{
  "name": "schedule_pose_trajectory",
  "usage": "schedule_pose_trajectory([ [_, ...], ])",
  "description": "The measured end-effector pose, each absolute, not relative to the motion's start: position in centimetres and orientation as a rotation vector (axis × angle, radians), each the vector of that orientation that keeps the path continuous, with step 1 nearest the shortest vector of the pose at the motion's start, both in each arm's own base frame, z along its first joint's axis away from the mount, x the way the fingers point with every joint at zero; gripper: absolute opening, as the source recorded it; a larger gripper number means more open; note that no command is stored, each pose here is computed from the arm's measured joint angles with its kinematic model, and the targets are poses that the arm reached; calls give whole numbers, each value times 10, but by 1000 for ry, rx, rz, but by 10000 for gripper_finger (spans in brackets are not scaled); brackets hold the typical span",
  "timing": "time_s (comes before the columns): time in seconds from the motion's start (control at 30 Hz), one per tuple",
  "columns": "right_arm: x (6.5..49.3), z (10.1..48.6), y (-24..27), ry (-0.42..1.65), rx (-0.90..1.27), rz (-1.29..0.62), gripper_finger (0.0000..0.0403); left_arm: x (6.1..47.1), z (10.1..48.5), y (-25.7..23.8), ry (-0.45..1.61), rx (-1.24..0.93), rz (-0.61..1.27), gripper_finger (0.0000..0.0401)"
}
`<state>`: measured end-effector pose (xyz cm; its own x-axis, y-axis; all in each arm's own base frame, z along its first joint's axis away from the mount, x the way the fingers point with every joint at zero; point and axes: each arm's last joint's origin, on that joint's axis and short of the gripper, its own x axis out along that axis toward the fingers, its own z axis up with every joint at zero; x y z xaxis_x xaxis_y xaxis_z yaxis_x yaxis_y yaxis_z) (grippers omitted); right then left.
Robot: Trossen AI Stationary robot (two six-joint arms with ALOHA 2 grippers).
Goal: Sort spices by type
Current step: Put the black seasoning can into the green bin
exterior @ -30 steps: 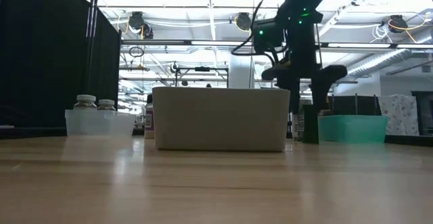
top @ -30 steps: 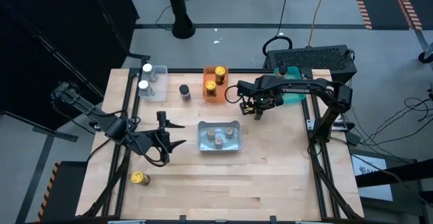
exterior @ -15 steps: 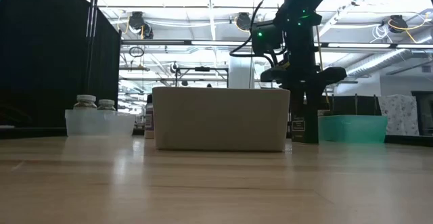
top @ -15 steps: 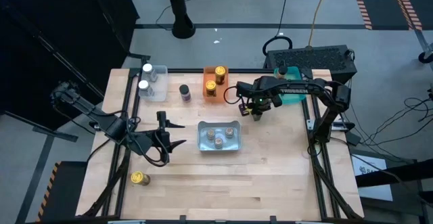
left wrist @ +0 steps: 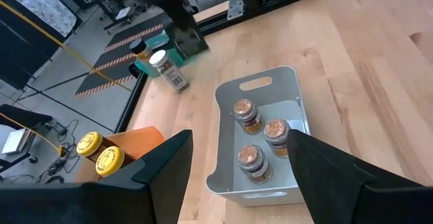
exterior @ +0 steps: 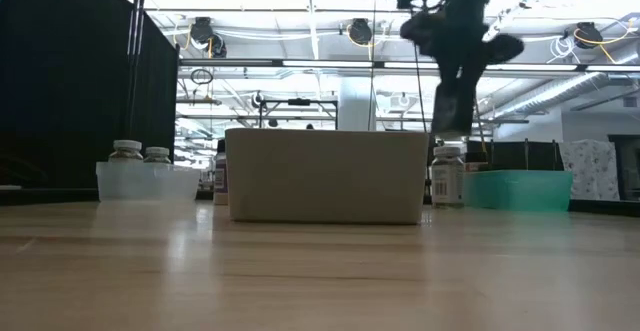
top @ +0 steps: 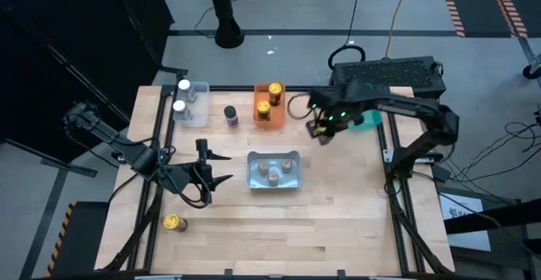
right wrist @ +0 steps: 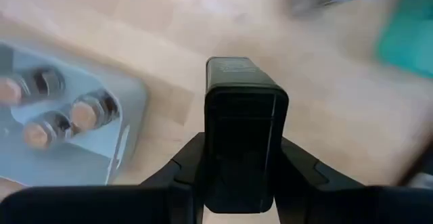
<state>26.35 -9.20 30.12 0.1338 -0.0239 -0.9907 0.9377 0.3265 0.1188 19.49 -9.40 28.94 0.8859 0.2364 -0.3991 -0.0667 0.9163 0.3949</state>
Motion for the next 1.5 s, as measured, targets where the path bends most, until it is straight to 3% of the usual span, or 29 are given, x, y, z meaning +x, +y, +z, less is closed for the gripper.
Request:
schedule_pose_trajectory([
  [0.2,226,329,-123,1165,1029,-1047,101,196,291,-94,443,373,162,247],
  [0.43,185,328,-160,1199,1015,-1398,101,196,291,-95,440,372,162,247],
  [0.67,173,317,-188,1219,990,-1526,101,196,291,-95,441,376,161,247],
  [0.97,157,291,-232,1378,953,-1515,101,196,291,-95,442,379,161,247],
  [1.5,156,248,-279,1459,908,-1407,101,196,290,-94,446,368,164,247],
])
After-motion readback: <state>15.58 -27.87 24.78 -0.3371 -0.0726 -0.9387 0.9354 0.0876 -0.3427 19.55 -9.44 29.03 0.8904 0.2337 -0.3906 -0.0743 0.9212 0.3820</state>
